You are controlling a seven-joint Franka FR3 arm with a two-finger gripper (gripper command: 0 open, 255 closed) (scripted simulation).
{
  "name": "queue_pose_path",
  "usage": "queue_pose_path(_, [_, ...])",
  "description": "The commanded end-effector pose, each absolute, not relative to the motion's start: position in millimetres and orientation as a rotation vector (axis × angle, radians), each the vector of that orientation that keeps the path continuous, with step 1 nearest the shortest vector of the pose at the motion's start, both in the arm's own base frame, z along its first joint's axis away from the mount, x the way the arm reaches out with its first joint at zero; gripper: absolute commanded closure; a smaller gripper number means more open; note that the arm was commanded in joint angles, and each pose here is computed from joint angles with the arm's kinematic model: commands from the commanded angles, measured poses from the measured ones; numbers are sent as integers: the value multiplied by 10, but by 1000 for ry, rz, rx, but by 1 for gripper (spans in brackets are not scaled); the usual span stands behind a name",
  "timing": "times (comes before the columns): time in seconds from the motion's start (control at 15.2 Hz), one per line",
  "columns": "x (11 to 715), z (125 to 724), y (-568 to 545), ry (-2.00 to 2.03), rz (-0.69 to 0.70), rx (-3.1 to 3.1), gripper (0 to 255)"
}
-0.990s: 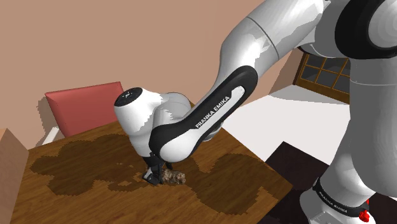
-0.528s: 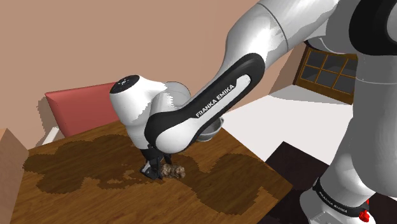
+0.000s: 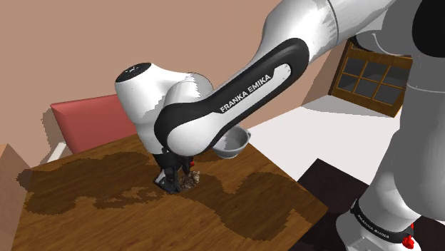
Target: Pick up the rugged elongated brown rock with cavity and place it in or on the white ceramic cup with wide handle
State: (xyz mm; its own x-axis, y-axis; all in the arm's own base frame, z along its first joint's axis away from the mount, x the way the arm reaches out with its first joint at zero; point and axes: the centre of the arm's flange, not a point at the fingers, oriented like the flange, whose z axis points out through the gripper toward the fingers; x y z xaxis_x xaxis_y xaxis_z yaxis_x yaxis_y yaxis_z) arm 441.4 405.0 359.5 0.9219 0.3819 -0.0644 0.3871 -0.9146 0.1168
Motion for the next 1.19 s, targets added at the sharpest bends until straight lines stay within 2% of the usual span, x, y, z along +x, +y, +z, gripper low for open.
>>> queue_pose_path(0.0, [4424,3701,4050,594,-61,2954,255])
queue_pose_path(0.86, [4424,4356,4050,594,-61,2954,255])
queue_pose_path(1.12, [4567,4367,3542,594,-61,2954,255])
